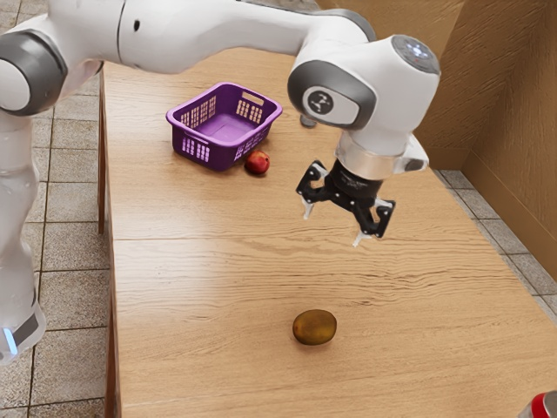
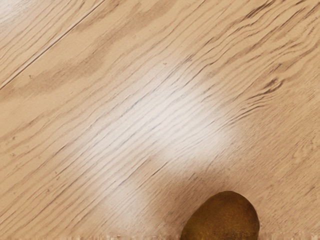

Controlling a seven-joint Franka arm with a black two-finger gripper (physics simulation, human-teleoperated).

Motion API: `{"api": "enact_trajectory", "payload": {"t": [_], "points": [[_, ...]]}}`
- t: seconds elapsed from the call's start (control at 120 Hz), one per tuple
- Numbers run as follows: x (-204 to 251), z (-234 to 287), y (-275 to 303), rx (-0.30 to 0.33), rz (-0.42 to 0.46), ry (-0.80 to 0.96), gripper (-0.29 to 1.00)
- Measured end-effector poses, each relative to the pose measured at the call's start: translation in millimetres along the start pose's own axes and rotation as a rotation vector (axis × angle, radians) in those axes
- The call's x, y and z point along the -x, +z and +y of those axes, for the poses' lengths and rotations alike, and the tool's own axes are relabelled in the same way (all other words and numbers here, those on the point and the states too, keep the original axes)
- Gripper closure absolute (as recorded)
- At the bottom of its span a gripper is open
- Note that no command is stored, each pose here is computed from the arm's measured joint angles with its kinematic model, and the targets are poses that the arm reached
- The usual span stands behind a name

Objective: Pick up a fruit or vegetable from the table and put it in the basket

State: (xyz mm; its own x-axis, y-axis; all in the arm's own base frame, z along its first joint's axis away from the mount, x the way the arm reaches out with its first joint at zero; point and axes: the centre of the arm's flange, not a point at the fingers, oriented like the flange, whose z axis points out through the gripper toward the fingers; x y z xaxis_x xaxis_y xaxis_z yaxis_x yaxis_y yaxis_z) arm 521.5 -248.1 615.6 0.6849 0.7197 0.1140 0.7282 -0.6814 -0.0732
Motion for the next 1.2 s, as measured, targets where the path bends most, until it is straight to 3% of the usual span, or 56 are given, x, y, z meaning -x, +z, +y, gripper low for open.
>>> {"api": "enact_trajectory", "payload": {"t": [0.375, 0.692, 1.025, 1.2], "points": [[97, -9, 31, 0.163, -0.021, 0.340, 0.01], [102, -40, 53, 0.201, -0.077, 0.379, 0.00], [28, -72, 80, 0.195, -0.112, 0.269, 0.00], [24, -67, 91, 0.187, -0.130, 0.305, 0.00]]}}
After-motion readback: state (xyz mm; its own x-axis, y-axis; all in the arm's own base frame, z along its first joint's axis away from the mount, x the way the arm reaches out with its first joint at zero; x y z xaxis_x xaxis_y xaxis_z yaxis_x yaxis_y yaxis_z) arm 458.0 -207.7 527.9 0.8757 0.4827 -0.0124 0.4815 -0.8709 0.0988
